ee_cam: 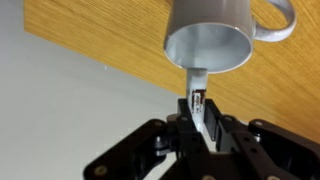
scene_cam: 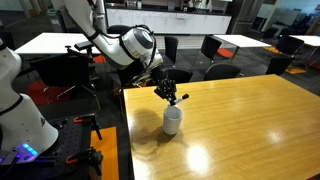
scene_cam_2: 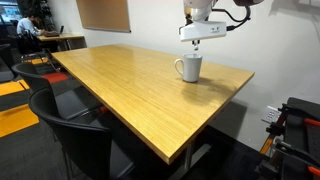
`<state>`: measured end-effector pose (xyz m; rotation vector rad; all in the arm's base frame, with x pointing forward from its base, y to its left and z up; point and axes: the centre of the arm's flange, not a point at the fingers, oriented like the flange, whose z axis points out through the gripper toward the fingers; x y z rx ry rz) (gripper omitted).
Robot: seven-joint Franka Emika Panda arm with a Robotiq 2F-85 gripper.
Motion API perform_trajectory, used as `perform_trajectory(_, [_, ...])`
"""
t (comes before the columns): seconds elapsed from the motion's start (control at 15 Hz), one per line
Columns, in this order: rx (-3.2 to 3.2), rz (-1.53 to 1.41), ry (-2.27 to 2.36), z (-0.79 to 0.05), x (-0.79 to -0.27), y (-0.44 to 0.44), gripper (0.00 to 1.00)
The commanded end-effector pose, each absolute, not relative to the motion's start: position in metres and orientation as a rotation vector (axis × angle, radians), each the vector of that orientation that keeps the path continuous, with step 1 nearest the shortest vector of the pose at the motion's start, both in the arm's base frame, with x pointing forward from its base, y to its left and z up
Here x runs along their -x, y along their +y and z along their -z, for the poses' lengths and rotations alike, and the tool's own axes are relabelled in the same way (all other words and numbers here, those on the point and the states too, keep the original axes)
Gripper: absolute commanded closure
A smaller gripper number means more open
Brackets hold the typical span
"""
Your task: Put the black marker in the grey mug
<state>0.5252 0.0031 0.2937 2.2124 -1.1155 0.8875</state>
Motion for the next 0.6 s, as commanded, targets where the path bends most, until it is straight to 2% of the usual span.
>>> perform_trajectory(0.0, [-2.162, -0.947, -1.119, -0.279, -0.536, 0.007, 0.95])
perform_trajectory(0.4, [-2.148, -0.984, -1.096, -0.266, -0.543, 0.009, 0.95])
perform_trajectory(0.47, [-2.154, -0.981, -1.089, -0.265, -0.543, 0.011, 0.92])
perform_trajectory(0.53, [-2.161, -0.981, -1.086, -0.265, -0.543, 0.012, 0.55])
